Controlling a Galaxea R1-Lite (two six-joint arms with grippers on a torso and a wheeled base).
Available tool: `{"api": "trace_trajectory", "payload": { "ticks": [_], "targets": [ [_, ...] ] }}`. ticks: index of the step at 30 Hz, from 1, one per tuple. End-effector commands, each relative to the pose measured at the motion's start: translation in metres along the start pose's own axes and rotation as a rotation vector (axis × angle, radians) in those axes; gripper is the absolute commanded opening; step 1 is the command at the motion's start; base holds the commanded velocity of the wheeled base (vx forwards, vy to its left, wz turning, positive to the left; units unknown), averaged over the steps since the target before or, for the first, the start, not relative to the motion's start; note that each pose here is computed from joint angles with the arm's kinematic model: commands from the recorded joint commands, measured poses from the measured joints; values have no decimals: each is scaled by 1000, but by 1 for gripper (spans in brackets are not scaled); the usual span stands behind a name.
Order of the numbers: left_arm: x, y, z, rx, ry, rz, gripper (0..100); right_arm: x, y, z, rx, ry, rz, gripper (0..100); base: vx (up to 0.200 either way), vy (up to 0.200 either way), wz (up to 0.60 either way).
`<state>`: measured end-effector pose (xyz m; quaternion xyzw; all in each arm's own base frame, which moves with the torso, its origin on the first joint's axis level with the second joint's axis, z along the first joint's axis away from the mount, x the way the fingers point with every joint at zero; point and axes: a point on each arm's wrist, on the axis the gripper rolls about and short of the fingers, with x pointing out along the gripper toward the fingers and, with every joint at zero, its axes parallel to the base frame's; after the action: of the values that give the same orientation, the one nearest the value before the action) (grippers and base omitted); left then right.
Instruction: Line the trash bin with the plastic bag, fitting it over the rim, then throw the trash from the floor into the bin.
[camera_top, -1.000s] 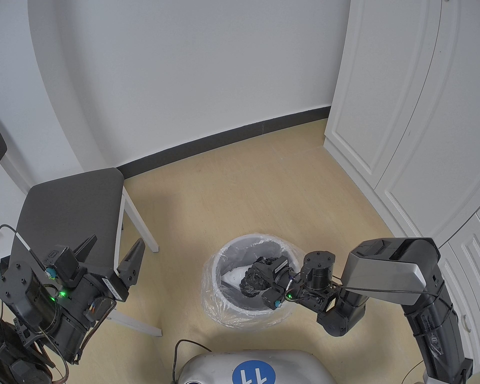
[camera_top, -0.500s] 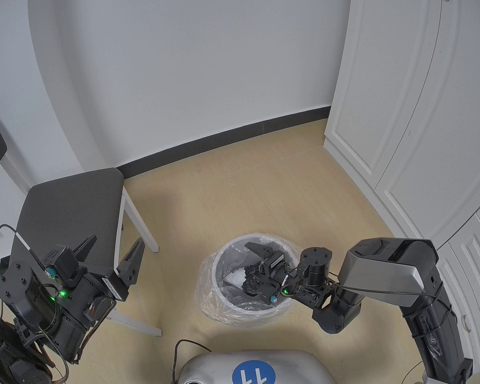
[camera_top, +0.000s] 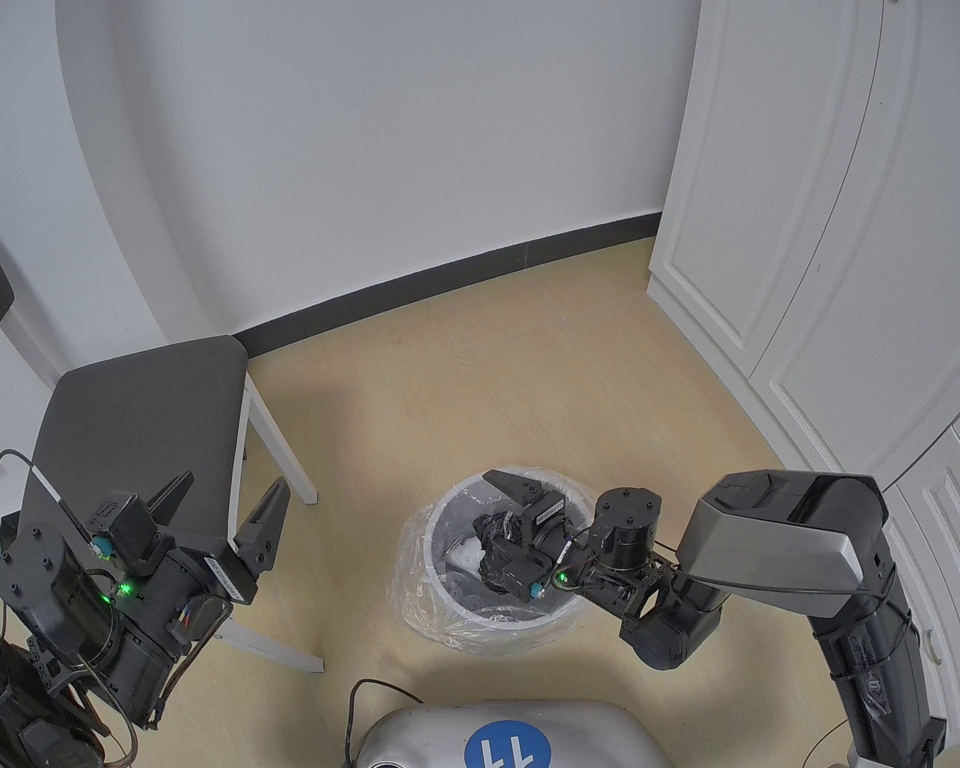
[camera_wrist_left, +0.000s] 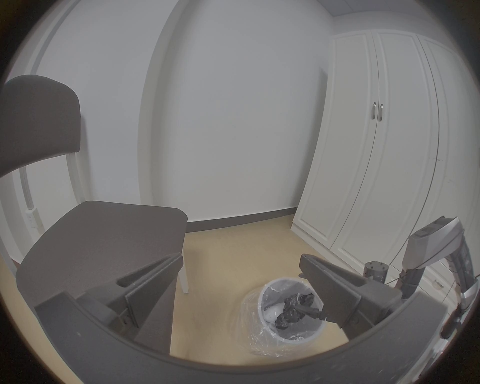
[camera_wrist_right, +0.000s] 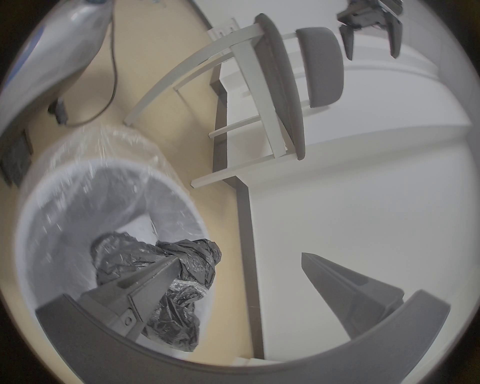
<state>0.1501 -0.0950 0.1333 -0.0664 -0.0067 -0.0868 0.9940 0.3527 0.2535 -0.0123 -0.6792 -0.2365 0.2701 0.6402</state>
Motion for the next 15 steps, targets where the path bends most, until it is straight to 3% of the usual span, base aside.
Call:
{"api": "trace_trajectory", "payload": {
  "ticks": [1,11,12,13,15],
  "targets": [
    [-1,0,-2,4,12,-1,100,-18,-8,31,140,16,49,100,0,0,0],
    [-2,0,-2,-7,8,-1,100,-39,2,35,378,88,124,100,0,0,0],
    [-1,1,-2,-7,8,0,100,-43,-5,32,463,203,95,100,0,0,0],
    [-1,1,-2,-7,8,0,100,-43,-5,31,467,212,91,100,0,0,0],
    [-1,0,-2,-6,11,-1,100,-41,-11,24,546,319,49,100,0,0,0]
  ]
}}
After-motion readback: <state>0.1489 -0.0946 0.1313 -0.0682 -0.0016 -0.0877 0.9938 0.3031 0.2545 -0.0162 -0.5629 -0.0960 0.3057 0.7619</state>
